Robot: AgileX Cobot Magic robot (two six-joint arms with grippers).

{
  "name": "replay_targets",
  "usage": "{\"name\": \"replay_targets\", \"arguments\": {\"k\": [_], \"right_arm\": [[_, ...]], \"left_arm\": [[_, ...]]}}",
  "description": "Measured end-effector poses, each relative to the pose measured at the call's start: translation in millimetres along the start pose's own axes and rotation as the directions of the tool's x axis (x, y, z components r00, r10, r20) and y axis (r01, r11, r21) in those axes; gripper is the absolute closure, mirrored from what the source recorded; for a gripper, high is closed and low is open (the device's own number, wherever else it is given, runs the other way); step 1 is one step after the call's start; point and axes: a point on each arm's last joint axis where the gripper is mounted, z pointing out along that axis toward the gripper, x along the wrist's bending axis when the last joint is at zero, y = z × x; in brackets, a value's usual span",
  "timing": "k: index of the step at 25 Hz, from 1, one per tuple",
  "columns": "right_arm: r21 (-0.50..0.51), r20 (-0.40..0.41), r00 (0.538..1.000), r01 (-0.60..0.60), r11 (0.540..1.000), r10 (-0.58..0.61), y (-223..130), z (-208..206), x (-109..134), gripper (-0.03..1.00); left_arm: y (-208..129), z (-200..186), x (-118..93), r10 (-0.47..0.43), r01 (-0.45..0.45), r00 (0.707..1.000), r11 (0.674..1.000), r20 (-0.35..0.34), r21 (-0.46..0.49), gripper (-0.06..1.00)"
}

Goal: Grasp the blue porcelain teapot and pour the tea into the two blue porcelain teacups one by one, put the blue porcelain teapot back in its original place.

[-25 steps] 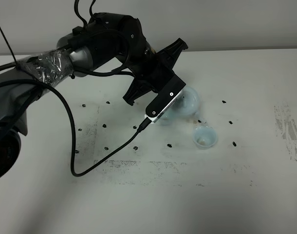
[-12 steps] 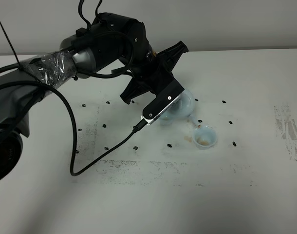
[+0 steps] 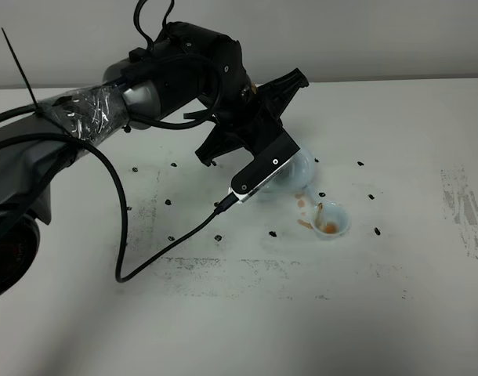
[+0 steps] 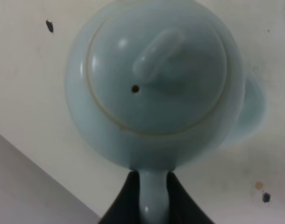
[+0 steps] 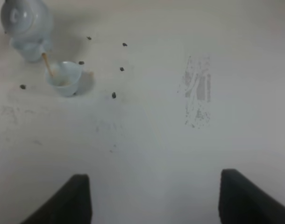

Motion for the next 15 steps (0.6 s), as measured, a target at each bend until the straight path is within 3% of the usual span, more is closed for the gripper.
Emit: {"name": "replay_targets", "arguments": {"k": [15], "right_arm": [[0.000, 0.000, 1.000, 0.000, 1.000, 0.000, 0.0, 0.0, 0.0, 0.41]], "left_arm": [[5.0, 0.3, 4.6, 0.009, -0.009, 1.000, 1.000, -0.020, 0.009, 0.91]]}}
